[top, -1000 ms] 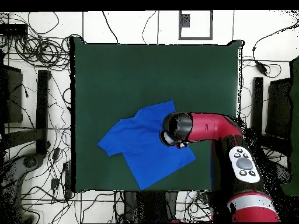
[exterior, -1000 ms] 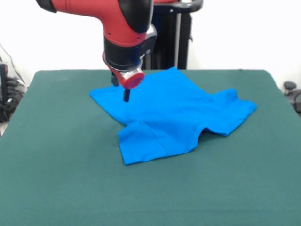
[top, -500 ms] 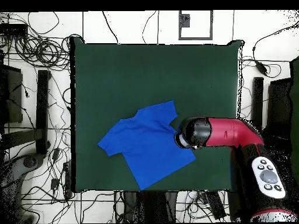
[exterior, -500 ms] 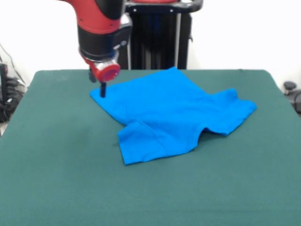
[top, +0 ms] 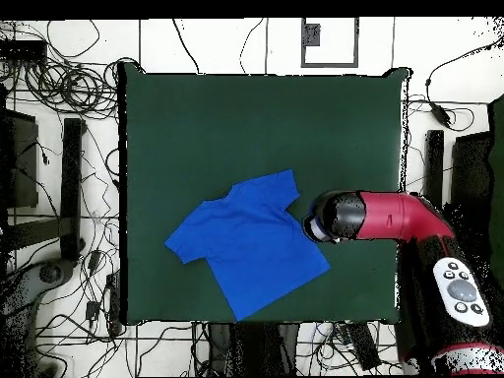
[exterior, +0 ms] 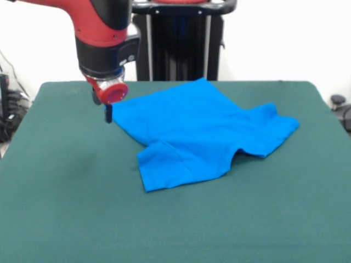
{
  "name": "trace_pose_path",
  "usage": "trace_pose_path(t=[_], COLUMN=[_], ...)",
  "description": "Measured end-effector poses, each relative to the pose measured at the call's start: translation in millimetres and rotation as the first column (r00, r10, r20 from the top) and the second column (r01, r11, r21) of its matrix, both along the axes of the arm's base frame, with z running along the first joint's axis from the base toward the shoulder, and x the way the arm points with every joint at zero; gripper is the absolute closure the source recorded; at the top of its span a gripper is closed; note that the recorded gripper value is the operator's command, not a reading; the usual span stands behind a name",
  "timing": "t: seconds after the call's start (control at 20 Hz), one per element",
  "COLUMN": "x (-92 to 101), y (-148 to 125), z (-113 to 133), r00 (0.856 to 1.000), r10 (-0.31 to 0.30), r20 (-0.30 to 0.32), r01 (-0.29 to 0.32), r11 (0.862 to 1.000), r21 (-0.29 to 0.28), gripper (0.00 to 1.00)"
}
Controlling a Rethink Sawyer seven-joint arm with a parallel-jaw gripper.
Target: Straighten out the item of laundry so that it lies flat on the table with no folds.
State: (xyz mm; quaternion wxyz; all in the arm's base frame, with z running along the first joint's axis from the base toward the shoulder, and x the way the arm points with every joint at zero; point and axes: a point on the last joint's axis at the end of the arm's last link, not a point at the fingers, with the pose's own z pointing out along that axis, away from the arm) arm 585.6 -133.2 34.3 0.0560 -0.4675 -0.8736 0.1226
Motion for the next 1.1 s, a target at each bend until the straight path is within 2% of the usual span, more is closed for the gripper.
trace_pose_path(t=[0.6, 1.1], x=[29.9, 59.2], y=[7.6, 16.2], z=[-20.2, -12.5], r00=[0.999, 0.996], r10=[0.014, 0.037], r20=[0.032, 0.082], r01=[-0.014, -0.036], r11=[1.000, 0.999], r21=[0.009, -0.012], gripper=[0.00, 0.00])
